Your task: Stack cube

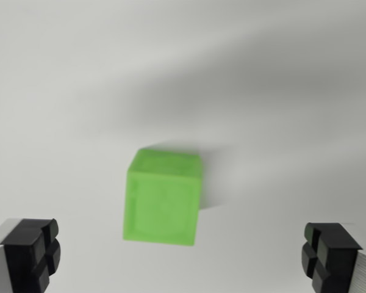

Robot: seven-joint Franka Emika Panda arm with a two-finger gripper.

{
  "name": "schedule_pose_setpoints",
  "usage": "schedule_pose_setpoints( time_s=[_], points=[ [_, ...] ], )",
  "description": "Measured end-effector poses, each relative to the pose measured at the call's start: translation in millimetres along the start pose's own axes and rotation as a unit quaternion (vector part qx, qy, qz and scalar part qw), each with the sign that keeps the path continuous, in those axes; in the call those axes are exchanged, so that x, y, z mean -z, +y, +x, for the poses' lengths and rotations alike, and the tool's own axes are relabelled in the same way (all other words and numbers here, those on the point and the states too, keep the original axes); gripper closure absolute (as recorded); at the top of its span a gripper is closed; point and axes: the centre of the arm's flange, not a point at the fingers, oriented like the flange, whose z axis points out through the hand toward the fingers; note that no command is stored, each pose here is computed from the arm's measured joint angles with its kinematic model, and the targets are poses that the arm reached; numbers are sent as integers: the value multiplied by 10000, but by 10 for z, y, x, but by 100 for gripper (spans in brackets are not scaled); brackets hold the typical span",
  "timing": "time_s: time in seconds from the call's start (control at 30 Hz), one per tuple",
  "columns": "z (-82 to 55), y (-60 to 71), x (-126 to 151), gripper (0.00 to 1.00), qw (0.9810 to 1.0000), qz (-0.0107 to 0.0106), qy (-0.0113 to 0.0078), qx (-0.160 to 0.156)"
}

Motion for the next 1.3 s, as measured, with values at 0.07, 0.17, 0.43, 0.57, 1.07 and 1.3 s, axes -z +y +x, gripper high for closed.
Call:
schedule_pose_setpoints(
  time_s=[0.07,0.17,0.43,0.57,1.07,1.3],
  points=[
    [-59,27,-65,0,10000,-13,-6,-35],
    [-147,64,-164,0,10000,-28,-15,-90],
    [-360,160,-406,0,9997,-68,-31,-219],
    [-421,178,-520,0,9997,-64,-33,-220],
    [-413,196,-1131,0,9997,-86,-37,-237],
    [-414,200,-1315,0,9997,-87,-37,-242]
  ],
)
